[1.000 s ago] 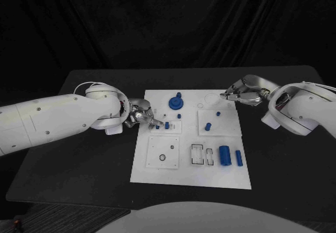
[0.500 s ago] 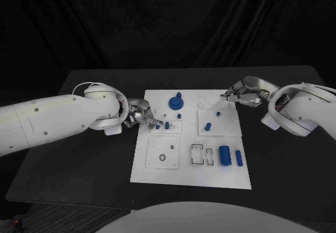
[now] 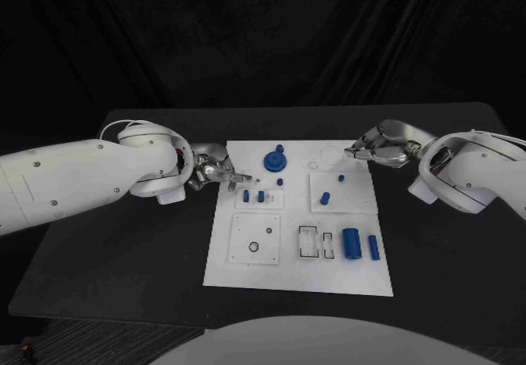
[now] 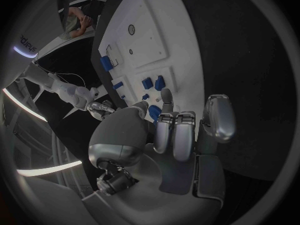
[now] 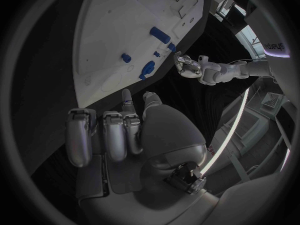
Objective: Assemble the parts on the task board
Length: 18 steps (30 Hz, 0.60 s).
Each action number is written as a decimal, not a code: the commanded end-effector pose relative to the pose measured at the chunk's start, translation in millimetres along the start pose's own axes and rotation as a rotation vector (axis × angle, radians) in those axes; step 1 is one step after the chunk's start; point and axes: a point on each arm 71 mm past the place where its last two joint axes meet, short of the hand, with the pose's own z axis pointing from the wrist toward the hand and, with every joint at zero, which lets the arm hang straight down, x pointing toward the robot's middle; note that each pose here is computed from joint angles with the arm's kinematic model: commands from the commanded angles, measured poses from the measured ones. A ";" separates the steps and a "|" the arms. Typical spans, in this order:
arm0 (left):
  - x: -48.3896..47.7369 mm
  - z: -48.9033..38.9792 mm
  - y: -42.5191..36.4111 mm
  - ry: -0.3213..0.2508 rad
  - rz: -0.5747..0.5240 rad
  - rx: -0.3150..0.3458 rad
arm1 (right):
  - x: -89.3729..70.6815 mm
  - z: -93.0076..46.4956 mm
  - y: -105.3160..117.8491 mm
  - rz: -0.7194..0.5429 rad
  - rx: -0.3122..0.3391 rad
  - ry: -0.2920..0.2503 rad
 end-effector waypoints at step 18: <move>-25.6 16.0 -13.5 0.232 -0.011 0.007 | 1.4 -2.0 -1.0 0.002 0.017 0.004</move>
